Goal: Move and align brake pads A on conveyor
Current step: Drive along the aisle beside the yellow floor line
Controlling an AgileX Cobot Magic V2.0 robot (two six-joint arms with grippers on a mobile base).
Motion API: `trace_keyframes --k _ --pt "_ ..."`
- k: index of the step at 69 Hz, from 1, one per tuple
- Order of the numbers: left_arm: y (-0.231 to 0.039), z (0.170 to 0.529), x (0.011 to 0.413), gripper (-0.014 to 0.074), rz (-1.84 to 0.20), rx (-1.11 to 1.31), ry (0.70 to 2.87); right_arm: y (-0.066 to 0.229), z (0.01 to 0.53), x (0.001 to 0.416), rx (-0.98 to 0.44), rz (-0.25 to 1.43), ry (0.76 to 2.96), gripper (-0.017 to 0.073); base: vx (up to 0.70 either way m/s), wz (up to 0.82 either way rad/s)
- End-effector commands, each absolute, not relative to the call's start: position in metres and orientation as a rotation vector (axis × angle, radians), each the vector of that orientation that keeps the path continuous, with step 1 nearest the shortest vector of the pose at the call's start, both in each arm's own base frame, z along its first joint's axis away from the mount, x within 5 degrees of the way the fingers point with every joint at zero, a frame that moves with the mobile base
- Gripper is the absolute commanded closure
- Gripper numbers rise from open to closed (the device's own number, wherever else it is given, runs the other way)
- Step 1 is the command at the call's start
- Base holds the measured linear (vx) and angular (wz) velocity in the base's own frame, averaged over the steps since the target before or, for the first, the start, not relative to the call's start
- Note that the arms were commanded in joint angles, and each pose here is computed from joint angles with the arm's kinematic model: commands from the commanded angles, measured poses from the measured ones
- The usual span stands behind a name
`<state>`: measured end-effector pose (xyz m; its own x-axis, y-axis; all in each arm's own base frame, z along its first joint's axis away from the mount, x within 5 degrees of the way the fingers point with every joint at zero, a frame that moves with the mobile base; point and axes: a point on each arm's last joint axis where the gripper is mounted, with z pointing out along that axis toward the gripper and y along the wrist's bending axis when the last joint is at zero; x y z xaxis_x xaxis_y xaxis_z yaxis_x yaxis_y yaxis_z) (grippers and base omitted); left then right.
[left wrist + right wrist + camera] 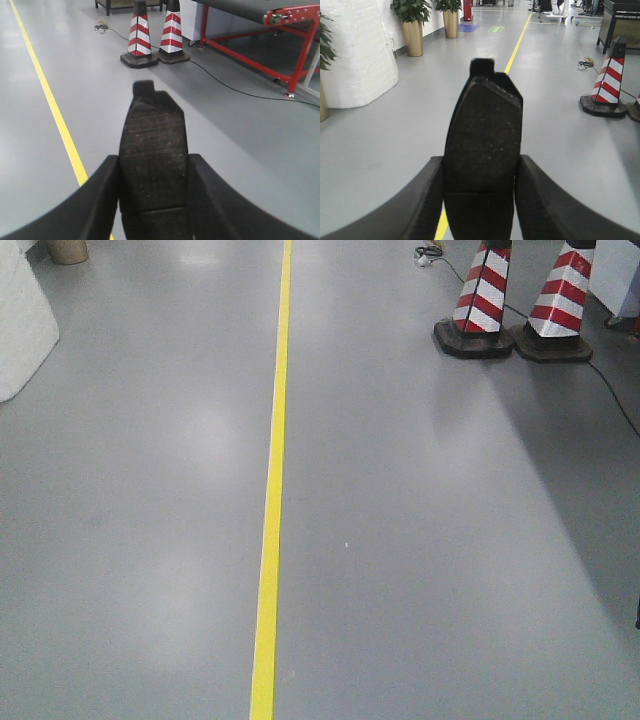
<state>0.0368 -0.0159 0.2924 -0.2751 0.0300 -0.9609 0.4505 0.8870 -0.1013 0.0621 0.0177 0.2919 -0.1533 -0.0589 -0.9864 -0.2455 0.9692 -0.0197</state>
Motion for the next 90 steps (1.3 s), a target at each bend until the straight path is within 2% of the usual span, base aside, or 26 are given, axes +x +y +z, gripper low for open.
trace_keyframes --k 1,90 --pt "-0.0177 0.3095 0.0379 0.0599 -0.453 0.351 1.706 0.0158 0.3083 0.0629 -0.199 0.149 1.614 0.0564 0.75 -0.04" --pt "-0.0177 0.3095 0.0379 0.0599 -0.453 0.351 1.706 0.0159 0.3081 0.0631 -0.2 0.149 1.617 0.0564 0.76 -0.03"
